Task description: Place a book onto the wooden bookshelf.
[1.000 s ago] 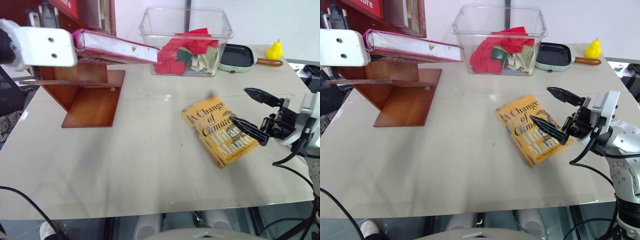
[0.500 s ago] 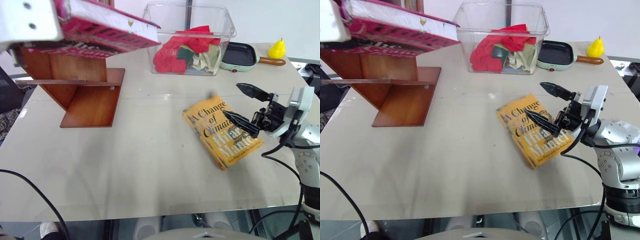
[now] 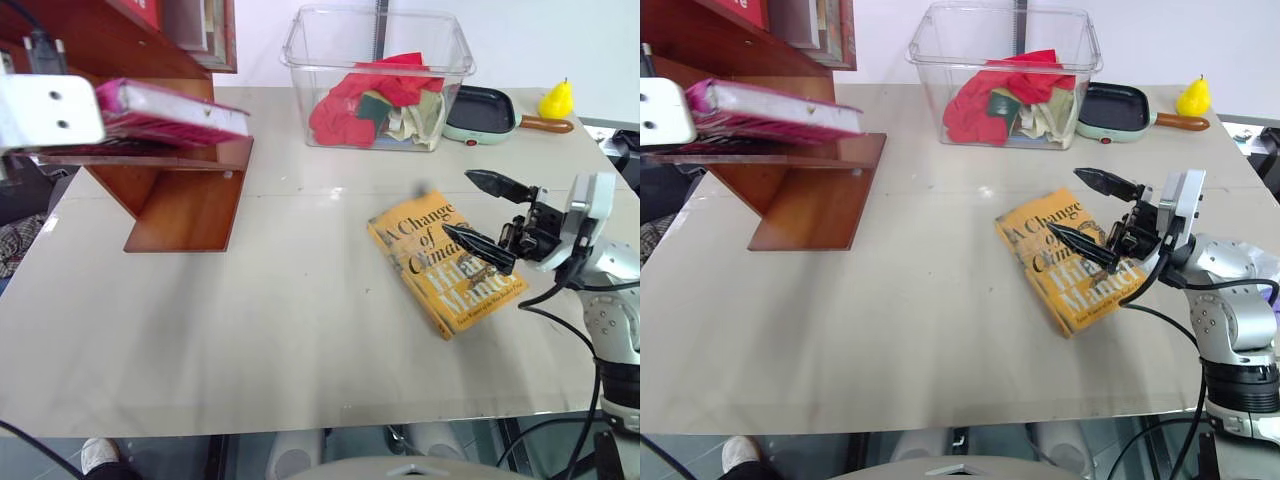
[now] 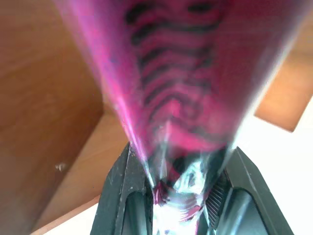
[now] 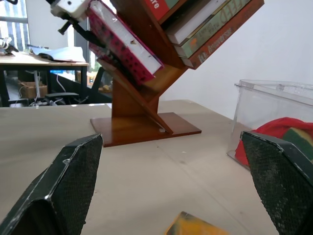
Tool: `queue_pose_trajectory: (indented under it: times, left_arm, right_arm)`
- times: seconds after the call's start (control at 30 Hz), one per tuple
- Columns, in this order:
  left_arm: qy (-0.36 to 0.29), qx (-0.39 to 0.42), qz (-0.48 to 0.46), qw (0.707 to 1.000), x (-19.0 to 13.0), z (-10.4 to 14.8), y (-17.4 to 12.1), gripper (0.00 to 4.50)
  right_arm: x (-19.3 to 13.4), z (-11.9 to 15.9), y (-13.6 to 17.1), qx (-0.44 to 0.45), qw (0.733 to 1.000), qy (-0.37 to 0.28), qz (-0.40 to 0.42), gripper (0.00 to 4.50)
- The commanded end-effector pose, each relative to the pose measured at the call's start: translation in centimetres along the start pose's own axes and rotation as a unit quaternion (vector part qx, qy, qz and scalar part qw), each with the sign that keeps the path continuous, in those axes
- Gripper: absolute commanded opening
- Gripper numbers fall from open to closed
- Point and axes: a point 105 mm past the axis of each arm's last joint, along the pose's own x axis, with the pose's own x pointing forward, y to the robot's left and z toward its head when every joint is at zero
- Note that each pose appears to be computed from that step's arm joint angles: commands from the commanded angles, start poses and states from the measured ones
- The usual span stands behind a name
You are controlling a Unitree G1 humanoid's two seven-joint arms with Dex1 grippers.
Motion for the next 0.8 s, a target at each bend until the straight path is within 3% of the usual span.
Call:
queue_pose_trajectory:
  times: [0.03, 0.27, 0.8]
  left_arm:
    - [0.029, -0.014, 0.027, 0.999, 0.4, -1.0, 0.5, 0.77]
    - [-0.006, -0.011, 0.009, 1.0, 2.7, 0.4, -0.5, 0.77]
    - [-0.006, -0.022, -0.01, 1.0, 3.2, 1.1, -0.4, 0.77]
  right_arm:
    - [-0.5, 2.4, 0.4, -0.038, 0.999, -0.017, -0.006, 4.5]
    - [-0.8, 2.7, 1.6, -0.046, 0.999, -0.003, -0.01, 4.5]
    - [-0.7, 4.1, 1.8, -0.027, 0.999, -0.03, -0.014, 4.5]
